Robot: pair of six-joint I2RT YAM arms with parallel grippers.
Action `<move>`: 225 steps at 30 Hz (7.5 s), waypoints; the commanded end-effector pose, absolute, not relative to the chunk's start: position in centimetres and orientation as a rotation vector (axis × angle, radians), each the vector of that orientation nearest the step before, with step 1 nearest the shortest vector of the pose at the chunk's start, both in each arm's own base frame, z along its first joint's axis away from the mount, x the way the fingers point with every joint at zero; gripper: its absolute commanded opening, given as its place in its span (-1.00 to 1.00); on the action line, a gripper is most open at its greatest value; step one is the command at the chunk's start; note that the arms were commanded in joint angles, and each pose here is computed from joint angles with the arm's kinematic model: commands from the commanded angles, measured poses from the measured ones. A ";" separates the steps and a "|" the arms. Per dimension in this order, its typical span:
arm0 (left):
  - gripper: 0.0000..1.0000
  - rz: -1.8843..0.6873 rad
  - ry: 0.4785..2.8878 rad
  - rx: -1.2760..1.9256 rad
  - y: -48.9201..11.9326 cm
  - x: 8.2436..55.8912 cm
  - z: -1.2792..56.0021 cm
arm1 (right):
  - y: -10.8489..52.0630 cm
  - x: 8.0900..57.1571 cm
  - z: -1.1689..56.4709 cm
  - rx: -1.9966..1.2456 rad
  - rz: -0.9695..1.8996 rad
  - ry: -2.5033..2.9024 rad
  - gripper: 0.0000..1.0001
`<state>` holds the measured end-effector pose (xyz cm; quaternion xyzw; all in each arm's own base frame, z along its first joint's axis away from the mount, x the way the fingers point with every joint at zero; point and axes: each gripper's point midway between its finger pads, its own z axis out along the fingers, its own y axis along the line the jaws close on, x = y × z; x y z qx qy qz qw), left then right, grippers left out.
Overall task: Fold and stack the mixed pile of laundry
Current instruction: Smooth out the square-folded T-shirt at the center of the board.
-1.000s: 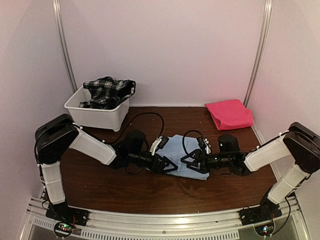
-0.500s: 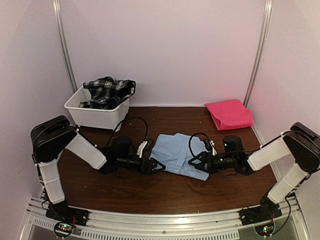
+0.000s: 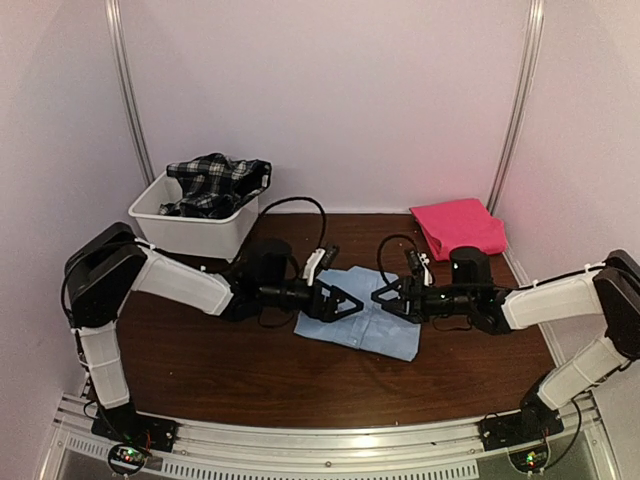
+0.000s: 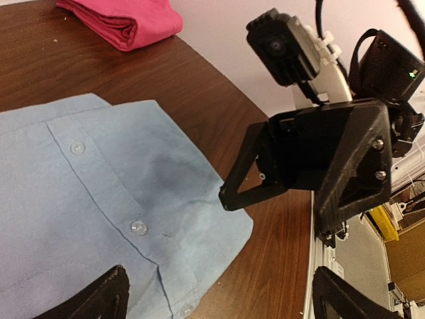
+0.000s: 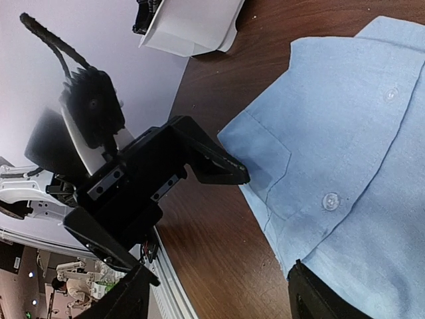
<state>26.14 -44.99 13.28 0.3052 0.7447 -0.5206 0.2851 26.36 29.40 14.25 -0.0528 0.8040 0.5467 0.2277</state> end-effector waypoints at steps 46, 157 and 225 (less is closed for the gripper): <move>0.66 -1.187 2.221 0.747 -41.3 35.8 6.7 | 37.2 30.0 7.3 -0.333 1.365 2.319 -0.57; 0.11 -0.791 2.230 0.515 -32.7 43.1 10.2 | 40.3 20.3 9.4 -0.921 1.220 2.295 -0.09; 0.95 -1.043 2.322 0.407 -37.3 41.2 0.6 | 24.6 35.3 2.2 -0.037 1.429 2.309 0.03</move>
